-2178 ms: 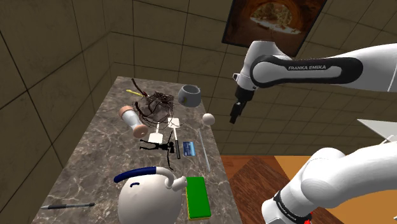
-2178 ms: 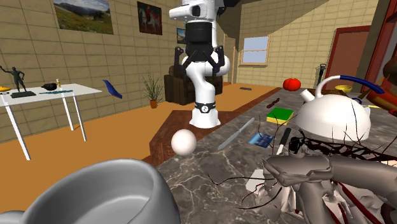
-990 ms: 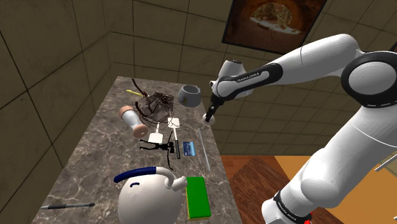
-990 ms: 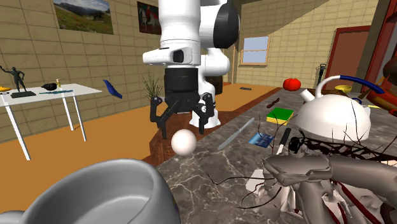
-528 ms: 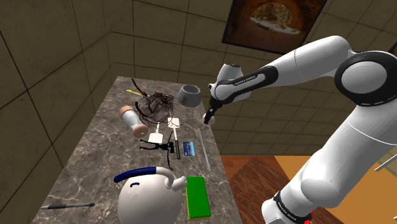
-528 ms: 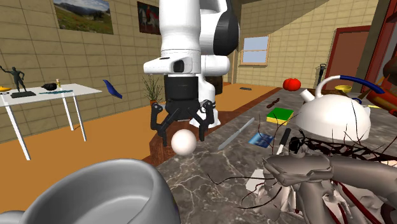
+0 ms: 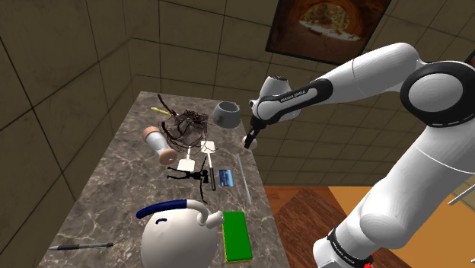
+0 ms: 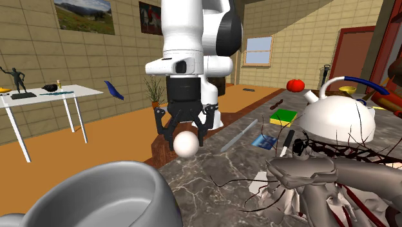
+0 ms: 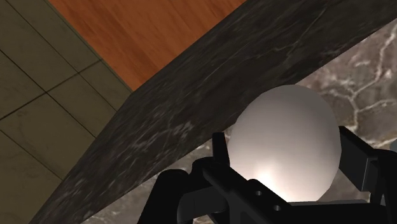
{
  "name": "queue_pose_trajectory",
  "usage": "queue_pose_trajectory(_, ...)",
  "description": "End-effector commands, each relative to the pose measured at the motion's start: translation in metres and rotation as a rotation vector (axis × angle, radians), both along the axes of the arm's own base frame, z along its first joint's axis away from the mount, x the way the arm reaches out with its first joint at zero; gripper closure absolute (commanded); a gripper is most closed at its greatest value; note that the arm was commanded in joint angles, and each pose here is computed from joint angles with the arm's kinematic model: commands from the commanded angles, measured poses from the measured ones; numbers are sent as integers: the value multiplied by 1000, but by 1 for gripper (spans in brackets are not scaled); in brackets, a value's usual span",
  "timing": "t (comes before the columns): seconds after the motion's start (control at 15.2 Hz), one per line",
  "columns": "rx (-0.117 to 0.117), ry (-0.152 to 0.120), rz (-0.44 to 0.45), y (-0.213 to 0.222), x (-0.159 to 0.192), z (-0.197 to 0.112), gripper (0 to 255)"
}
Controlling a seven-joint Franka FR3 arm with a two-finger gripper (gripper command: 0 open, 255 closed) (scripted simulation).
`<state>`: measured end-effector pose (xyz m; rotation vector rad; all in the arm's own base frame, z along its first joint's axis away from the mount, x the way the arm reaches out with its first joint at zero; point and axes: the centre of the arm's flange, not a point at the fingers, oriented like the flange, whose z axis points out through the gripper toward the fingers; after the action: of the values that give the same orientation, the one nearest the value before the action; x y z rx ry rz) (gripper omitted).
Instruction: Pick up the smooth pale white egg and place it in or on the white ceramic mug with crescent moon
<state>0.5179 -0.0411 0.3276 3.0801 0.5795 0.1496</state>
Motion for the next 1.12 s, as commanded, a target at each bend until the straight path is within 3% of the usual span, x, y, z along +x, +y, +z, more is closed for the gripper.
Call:
queue_pose_trajectory(0.0, 0, 1, 0, 0, 0, 0, 255)
queue_pose_trajectory(0.33, 0, 1, 0, 0, 0, 0, 255)
queue_pose_trajectory(1.06, 0, 1, 0, 0, 0, 58, 255)
